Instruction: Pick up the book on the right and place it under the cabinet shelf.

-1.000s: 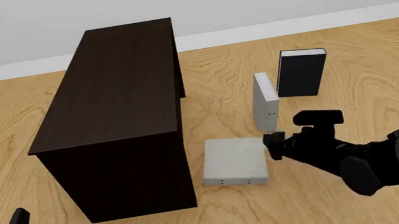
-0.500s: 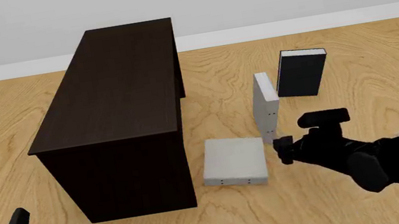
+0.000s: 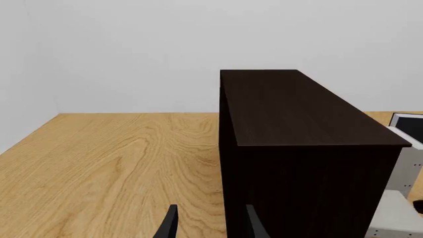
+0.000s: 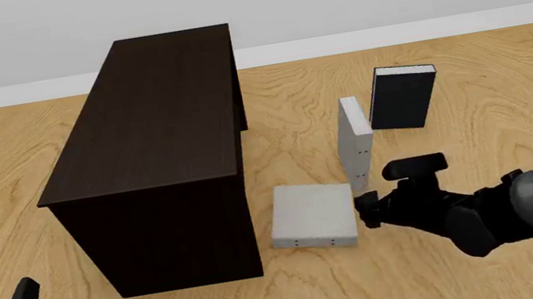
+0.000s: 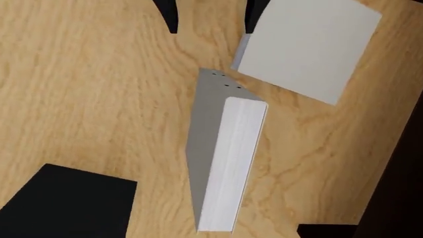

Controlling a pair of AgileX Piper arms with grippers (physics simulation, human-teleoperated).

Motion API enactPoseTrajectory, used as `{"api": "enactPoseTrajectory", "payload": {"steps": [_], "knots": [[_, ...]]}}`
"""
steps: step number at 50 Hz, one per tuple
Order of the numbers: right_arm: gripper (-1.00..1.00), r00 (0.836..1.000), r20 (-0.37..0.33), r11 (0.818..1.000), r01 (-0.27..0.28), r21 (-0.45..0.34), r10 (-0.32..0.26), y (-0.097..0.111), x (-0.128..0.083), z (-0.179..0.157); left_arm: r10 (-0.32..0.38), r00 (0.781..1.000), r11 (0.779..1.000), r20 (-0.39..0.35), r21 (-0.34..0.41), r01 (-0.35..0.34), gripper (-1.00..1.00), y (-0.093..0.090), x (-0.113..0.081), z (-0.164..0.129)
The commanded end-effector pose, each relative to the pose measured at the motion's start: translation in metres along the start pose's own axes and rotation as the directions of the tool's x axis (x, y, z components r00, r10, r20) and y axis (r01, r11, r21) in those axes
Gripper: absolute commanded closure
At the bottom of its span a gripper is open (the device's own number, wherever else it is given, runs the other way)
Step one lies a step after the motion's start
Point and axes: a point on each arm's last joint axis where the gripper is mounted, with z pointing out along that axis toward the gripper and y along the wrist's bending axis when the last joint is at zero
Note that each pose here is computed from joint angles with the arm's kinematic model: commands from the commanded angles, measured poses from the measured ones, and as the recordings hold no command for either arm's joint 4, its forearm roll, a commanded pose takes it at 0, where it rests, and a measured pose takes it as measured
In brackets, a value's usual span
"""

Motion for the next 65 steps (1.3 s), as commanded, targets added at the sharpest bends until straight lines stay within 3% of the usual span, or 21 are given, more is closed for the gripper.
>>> {"api": "enactPoseTrajectory", "payload": {"steps": [1, 27, 65], "knots": [[-1.00, 0.999, 0.007, 0.998, -0.041, -0.049, 0.042, 0.016, 0.006, 0.020, 0.000, 1.000, 1.000, 0.000, 0.001, 0.000, -1.00, 0.000, 0.000, 0.000], [-1.00, 1.000, 0.001, 0.991, 0.008, -0.134, -0.008, 0.054, -0.001, 0.026, 0.001, 1.000, 1.000, 0.000, 0.001, -0.001, -1.00, 0.000, 0.000, 0.000], [-1.00, 0.996, 0.018, 0.961, 0.086, -0.261, -0.084, 0.116, -0.016, 0.027, 0.001, 1.000, 1.000, 0.000, 0.001, -0.001, -1.00, 0.000, 0.000, 0.000]]}}
